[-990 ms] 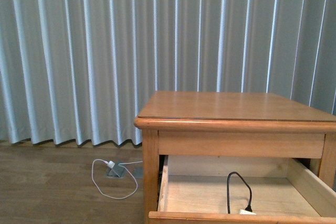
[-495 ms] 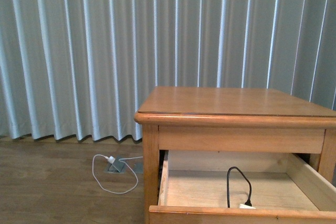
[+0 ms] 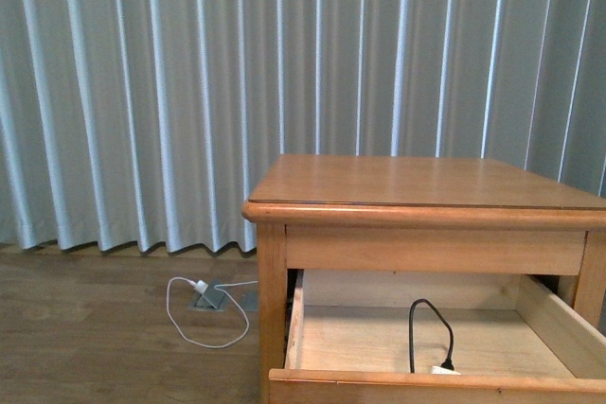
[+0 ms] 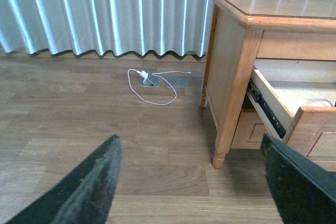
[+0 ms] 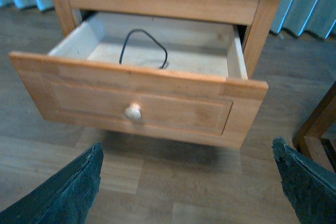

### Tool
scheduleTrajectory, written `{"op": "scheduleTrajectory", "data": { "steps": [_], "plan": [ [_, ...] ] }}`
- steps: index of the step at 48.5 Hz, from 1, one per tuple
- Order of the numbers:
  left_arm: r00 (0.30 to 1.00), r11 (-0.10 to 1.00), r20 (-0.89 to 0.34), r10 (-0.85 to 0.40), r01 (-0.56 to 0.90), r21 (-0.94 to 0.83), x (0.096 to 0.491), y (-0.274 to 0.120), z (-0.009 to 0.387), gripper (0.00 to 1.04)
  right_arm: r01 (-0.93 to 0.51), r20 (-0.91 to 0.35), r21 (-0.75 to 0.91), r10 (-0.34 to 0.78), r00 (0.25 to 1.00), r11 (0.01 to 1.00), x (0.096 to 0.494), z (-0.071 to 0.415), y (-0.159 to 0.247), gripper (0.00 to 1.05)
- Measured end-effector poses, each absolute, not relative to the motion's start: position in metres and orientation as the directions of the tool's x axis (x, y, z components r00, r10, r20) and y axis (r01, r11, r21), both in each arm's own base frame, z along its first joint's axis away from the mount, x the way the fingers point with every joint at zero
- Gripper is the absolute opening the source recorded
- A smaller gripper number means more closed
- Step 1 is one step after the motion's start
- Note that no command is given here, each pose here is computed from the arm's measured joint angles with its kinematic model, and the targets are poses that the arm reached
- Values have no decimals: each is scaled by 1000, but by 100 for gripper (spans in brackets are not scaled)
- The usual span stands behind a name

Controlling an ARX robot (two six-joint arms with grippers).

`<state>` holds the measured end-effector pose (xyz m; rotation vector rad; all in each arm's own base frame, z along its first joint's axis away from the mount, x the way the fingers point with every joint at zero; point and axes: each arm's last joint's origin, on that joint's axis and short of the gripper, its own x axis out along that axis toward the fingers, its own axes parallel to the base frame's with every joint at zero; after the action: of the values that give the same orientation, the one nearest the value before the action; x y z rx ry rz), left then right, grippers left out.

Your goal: Put charger into drawer

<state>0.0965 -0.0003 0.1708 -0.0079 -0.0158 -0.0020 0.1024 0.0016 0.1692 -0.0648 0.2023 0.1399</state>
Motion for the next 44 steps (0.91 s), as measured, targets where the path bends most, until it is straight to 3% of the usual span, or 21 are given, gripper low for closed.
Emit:
{"op": "scheduleTrajectory", "data": {
  "steps": [4,25,44],
  "plan": [
    [1000,1000,16,-2,2,-7,96,0,171,100,-148,-262,-66,126,957,987,107,169,2,96],
    [1000,1000,16,-2,2,-5,96,0,171,99,-208,-488,-53,156,859,977,181,163,29,96],
    [1000,1000,16,-2,2,-5,96,0,171,99,-183,-550,-57,122,826,981,237,142,70,96]
  ]
}}
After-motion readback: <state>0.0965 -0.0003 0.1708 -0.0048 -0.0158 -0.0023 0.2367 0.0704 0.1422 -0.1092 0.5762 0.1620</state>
